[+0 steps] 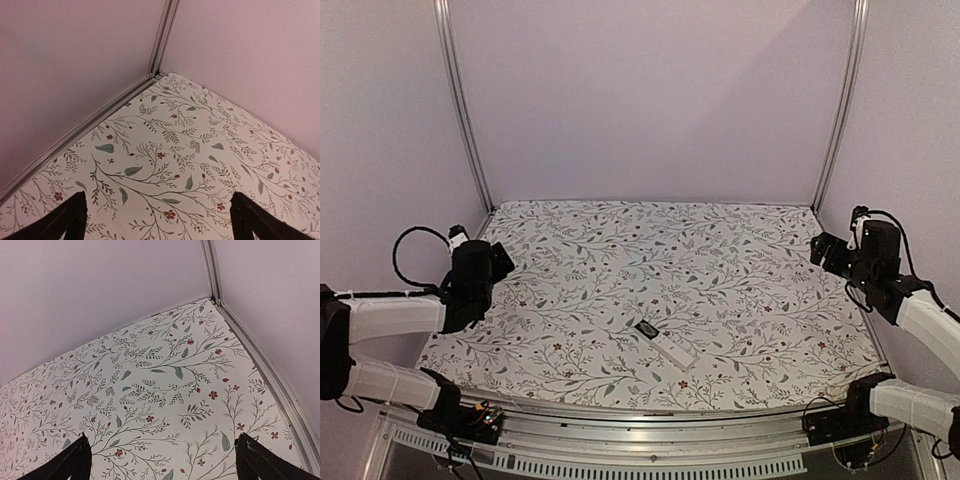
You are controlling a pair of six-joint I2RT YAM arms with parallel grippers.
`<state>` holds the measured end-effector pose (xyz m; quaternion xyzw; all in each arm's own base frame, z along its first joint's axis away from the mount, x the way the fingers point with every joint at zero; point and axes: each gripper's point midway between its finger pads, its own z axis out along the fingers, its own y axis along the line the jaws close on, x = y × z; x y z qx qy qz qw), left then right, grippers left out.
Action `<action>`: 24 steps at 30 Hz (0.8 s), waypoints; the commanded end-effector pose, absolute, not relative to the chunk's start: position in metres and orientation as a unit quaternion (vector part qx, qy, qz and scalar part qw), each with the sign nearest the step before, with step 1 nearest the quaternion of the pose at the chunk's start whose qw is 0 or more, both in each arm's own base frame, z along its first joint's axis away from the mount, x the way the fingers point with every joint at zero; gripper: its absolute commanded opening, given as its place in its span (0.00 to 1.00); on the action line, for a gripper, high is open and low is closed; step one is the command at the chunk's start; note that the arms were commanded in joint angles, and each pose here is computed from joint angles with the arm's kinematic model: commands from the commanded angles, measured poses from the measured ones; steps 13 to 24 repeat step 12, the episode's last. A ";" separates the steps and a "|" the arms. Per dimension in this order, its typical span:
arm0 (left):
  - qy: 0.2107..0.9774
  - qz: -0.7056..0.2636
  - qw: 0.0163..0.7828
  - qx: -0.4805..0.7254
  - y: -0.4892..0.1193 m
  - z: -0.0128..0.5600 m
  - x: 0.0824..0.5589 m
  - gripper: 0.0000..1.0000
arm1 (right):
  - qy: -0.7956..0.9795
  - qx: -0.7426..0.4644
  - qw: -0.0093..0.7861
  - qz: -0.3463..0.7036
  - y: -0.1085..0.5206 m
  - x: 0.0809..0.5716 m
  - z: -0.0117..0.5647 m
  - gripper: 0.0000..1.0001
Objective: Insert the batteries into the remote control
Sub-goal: Reset both arms
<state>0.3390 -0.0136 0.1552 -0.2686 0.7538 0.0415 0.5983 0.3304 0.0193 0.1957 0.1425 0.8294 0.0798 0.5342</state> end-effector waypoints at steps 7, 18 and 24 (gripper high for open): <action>0.746 0.016 0.603 -0.282 0.016 0.148 0.354 0.99 | 0.786 0.247 0.565 0.040 -0.017 0.312 0.181 0.99; 0.743 0.013 0.620 -0.253 0.012 0.165 0.351 0.98 | 0.791 0.253 0.556 0.029 -0.021 0.308 0.168 0.99; 0.743 0.013 0.620 -0.253 0.012 0.165 0.351 0.98 | 0.791 0.253 0.556 0.029 -0.021 0.308 0.168 0.99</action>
